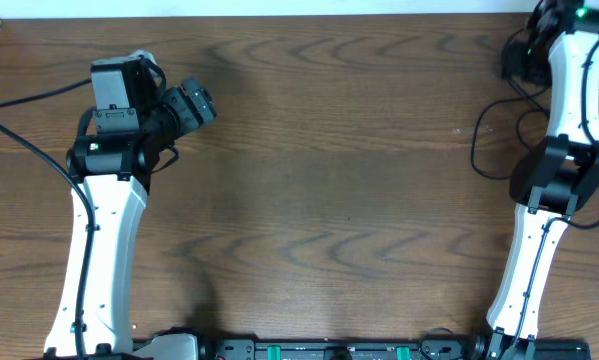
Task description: Untangle cables
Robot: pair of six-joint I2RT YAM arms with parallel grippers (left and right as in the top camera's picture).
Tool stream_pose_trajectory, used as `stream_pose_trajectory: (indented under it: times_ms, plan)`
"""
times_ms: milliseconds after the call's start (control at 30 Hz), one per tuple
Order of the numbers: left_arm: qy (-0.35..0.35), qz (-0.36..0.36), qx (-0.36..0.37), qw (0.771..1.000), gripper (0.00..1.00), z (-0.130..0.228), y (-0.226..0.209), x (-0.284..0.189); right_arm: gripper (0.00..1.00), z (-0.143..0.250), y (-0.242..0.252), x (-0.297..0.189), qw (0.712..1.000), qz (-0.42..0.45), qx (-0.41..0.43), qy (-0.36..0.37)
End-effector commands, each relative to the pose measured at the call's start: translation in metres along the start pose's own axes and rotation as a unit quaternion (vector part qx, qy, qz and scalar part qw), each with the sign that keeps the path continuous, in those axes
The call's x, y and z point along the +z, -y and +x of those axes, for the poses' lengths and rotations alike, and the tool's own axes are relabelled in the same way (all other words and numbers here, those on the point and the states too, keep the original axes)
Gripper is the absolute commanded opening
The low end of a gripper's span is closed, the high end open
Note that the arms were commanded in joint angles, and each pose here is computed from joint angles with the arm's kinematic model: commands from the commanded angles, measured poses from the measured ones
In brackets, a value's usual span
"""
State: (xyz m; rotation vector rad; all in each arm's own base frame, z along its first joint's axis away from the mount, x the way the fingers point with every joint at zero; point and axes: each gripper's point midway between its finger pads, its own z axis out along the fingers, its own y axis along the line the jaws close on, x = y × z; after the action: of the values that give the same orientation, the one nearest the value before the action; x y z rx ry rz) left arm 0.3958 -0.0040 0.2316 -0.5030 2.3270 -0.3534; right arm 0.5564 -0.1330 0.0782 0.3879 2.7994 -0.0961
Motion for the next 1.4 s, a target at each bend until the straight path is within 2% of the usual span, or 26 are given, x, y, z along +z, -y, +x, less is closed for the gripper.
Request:
stream_pose_trajectory:
  times_ms: [0, 67, 100, 333, 433, 600, 767, 900, 1133, 1367]
  plan:
    - [0.007, -0.004, 0.046, 0.999, 0.96, -0.004, -0.002, 0.002, 0.82, -0.027, -0.011, -0.079, 0.996, -0.042, -0.007, 0.075]
    - [0.012, -0.002, 0.064, 0.998, 0.96, -0.006, 0.000, 0.001, 0.97, -0.029, -0.015, -0.120, 0.993, -0.055, -0.014, 0.102]
    - [0.015, -0.001, 0.070, 0.997, 0.96, -0.008, 0.000, 0.001, 0.99, -0.029, -0.016, -0.138, 0.992, -0.059, -0.017, 0.113]
    - [0.055, 0.012, 0.107, 0.993, 0.96, -0.024, 0.011, -0.020, 0.99, 0.002, -0.027, -0.249, 0.982, -0.101, -0.045, 0.155]
    - [0.093, 0.026, 0.112, 0.989, 0.96, -0.036, 0.021, -0.049, 0.99, 0.024, -0.028, -0.290, 0.980, -0.103, -0.044, 0.165]
    - [0.146, 0.044, 0.119, 0.981, 0.96, -0.042, 0.032, -0.097, 0.99, 0.046, -0.030, -0.363, 0.964, -0.125, -0.042, 0.230]
    - [0.113, 0.033, 0.115, 0.986, 0.96, -0.021, 0.023, -0.106, 0.99, 0.074, -0.036, -0.422, 0.947, -0.141, -0.054, 0.284]
    - [0.073, 0.021, 0.095, 0.993, 0.96, -0.004, 0.015, -0.098, 0.99, 0.101, -0.034, -0.444, 0.944, -0.141, -0.063, 0.291]
    - [0.044, 0.010, 0.088, 0.995, 0.97, 0.004, 0.009, -0.085, 0.99, 0.155, -0.028, -0.441, 0.957, -0.133, -0.070, 0.246]
    - [0.032, 0.005, 0.086, 0.996, 0.97, 0.006, 0.006, -0.076, 0.99, 0.196, -0.025, -0.446, 0.960, -0.135, -0.070, 0.237]
